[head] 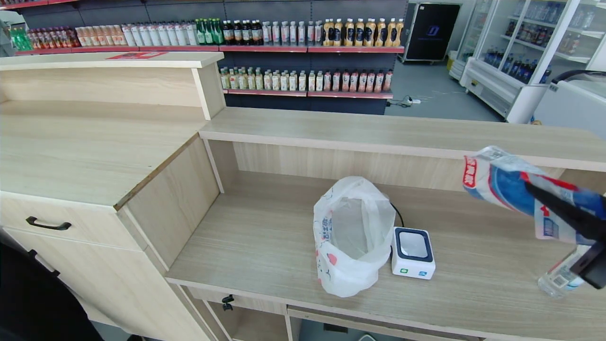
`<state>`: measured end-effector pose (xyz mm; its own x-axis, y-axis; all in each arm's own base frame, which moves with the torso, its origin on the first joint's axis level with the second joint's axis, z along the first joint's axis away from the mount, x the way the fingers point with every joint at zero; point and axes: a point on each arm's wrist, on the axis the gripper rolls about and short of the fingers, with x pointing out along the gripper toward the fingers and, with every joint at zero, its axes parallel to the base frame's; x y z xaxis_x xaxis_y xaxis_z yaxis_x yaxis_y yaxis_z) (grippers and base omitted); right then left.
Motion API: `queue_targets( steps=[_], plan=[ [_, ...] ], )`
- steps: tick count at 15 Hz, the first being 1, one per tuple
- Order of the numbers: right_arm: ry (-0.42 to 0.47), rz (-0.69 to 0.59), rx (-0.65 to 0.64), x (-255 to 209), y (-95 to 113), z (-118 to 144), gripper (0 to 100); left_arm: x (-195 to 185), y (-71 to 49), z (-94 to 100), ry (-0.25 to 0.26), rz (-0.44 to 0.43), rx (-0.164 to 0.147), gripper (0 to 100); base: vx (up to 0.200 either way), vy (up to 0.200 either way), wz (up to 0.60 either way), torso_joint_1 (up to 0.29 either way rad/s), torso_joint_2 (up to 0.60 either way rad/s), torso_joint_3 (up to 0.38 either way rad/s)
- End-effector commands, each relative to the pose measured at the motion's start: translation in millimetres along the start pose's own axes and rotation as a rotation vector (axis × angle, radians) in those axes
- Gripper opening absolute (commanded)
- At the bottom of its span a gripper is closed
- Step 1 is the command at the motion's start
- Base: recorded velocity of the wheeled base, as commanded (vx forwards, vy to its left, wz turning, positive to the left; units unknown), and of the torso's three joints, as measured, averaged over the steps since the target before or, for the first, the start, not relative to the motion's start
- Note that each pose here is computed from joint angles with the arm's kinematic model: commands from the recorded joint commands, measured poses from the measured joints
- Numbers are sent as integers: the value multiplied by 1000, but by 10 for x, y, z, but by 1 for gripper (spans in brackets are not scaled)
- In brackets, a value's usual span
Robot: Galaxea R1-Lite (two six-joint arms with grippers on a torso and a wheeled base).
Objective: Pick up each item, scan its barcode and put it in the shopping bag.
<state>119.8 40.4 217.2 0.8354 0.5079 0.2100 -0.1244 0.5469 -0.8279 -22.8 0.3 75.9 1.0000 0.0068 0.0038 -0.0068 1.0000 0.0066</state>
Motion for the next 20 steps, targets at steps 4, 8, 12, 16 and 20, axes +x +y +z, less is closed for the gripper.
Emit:
queue_targets(
  steps=[4,8,12,16,20],
  plan=[
    [587,-362,460,129,-227,-140,0,0,0,0,-1,1,0,100,0,0,0,0,0,0],
    [812,-294,828,202,-188,-221,0,0,0,0,-1,1,0,100,0,0,0,0,0,0],
    [830,-288,941,274,-323,-355,0,0,0,0,-1,1,0,100,0,0,0,0,0,0],
    [723,-205,1116,308,-414,-333,0,0,0,0,-1,1,0,100,0,0,300,1,1,2],
    [703,-38,1450,311,-475,-480,0,0,0,0,-1,1,1,100,0,0,150,-2,2,1]
  ],
)
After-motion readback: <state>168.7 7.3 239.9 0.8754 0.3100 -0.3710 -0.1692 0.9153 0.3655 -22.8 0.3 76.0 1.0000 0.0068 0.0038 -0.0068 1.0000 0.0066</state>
